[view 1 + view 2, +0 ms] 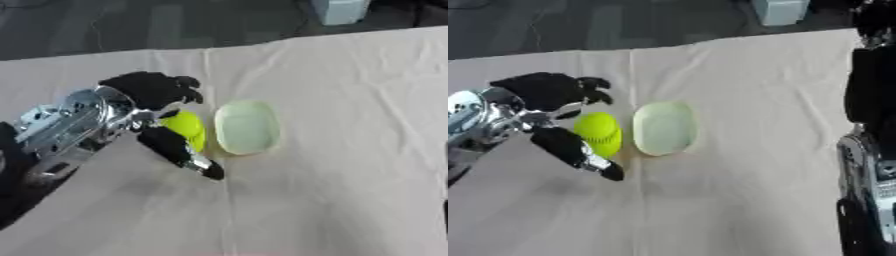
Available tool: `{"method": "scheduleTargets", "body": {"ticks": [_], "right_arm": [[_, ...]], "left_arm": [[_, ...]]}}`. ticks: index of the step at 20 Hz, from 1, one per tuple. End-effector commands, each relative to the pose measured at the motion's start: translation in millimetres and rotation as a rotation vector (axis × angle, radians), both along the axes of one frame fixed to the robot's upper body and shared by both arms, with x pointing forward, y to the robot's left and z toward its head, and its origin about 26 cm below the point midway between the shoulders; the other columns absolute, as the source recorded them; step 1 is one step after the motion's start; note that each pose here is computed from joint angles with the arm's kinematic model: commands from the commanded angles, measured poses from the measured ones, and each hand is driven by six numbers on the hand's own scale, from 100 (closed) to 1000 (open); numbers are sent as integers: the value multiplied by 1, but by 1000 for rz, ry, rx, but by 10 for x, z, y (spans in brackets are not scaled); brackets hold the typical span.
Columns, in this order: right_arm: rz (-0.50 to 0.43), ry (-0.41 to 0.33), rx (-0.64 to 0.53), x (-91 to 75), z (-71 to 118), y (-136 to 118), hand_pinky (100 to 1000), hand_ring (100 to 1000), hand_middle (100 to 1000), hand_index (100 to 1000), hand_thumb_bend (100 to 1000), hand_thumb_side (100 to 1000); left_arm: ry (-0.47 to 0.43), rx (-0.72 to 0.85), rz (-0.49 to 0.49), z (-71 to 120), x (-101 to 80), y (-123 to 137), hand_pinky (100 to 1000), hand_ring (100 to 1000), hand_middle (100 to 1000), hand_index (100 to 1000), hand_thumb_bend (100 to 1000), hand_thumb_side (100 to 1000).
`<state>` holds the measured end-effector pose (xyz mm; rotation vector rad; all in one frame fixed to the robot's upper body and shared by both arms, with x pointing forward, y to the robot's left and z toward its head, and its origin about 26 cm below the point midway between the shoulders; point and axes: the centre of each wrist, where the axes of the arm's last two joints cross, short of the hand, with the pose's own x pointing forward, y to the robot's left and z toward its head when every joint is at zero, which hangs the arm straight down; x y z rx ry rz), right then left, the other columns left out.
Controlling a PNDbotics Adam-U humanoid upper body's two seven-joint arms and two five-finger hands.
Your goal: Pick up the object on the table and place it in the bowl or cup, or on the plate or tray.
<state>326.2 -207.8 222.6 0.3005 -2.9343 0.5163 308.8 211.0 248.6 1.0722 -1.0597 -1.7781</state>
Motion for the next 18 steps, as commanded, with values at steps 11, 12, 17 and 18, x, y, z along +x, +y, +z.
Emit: {"method": "scheduleTargets", "body": {"ticks": [11, 12, 17, 18], "right_arm": [[3, -11, -16, -5, 34, -21, 760, 834, 911, 931, 100, 852], [4, -11, -16, -5, 34, -20, 759, 833, 911, 931, 100, 851], [7, -13, -15, -2, 38, -19, 758, 832, 911, 931, 100, 868], [8, -13, -15, -2, 38, -18, 758, 832, 911, 931, 100, 868]], "left_arm": [[29, -6, 128, 50, 138, 65, 646, 775, 1000, 948, 912, 913], [30, -7, 135, 41, 167, 62, 632, 755, 1000, 957, 916, 910], [42, -14, 163, -7, 278, 58, 609, 733, 1000, 959, 922, 903], [44, -16, 167, -15, 297, 55, 609, 736, 1000, 959, 924, 902]]}}
